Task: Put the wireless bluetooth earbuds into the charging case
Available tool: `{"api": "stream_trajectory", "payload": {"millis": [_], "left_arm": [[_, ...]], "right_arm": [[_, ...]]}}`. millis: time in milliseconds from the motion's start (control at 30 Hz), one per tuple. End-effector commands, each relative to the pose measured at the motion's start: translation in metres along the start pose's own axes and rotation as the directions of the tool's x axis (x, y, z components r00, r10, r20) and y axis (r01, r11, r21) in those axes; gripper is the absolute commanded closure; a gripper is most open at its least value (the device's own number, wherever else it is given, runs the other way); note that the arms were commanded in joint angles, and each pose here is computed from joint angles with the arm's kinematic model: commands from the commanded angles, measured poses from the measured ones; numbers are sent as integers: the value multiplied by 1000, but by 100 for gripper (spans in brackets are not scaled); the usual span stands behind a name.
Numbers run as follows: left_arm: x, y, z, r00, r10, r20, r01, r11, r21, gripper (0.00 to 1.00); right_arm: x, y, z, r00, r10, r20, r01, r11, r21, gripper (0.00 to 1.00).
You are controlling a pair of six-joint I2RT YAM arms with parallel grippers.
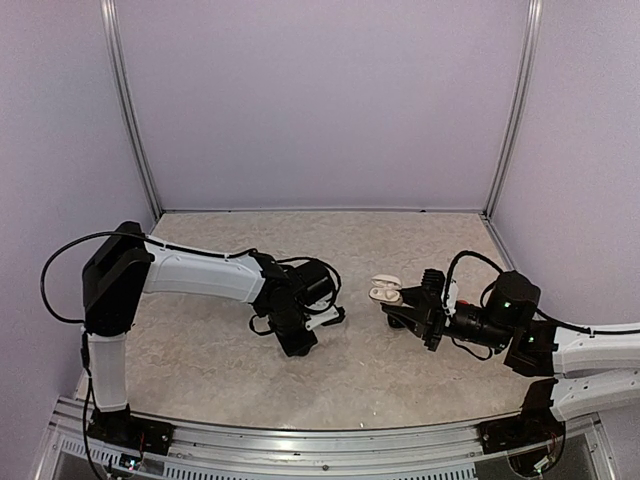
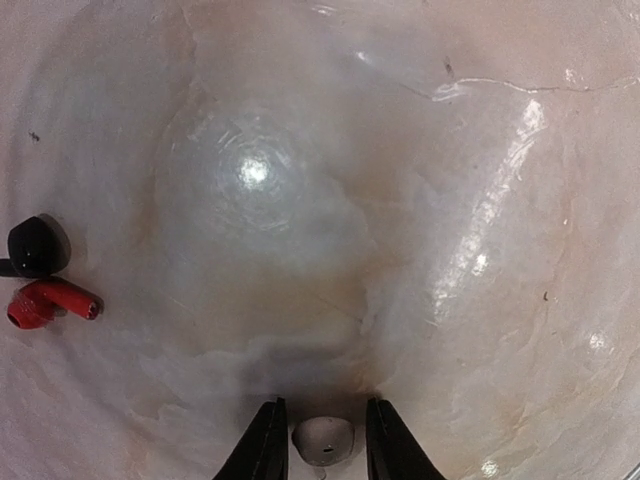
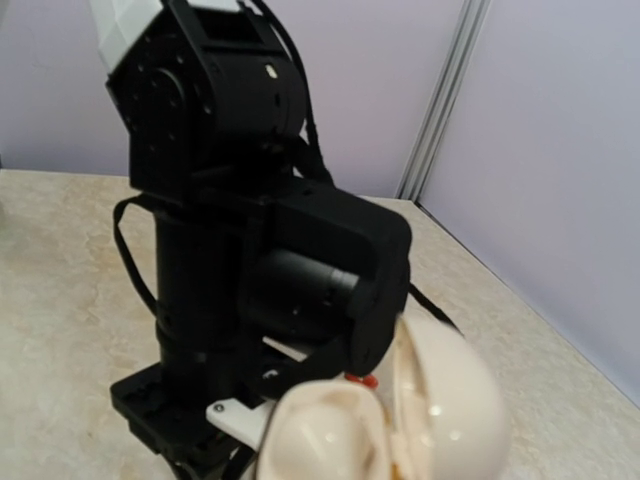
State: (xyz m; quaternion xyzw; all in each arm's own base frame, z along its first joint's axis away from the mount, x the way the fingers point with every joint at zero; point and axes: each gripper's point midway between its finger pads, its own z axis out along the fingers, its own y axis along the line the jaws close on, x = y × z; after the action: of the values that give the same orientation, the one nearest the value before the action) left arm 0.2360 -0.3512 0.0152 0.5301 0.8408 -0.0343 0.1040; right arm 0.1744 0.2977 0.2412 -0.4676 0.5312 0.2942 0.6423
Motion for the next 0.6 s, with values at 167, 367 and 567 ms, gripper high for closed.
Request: {"api": "stream_trajectory", "payload": {"millis": [167, 367, 567], "left_arm": [[9, 4, 2, 999, -13, -40, 14, 1000, 19, 77], [10, 2, -2, 999, -23, -31, 24, 999, 29, 75], [13, -1, 0, 999, -29, -42, 31, 998, 46, 78]], "right_arm": [[-2, -4, -2, 1000, 6, 8, -6, 1000, 22, 100], [-1, -4, -2, 1000, 7, 5, -7, 1000, 19, 100], [-2, -4, -2, 1000, 6, 6, -7, 1000, 19, 100]]}}
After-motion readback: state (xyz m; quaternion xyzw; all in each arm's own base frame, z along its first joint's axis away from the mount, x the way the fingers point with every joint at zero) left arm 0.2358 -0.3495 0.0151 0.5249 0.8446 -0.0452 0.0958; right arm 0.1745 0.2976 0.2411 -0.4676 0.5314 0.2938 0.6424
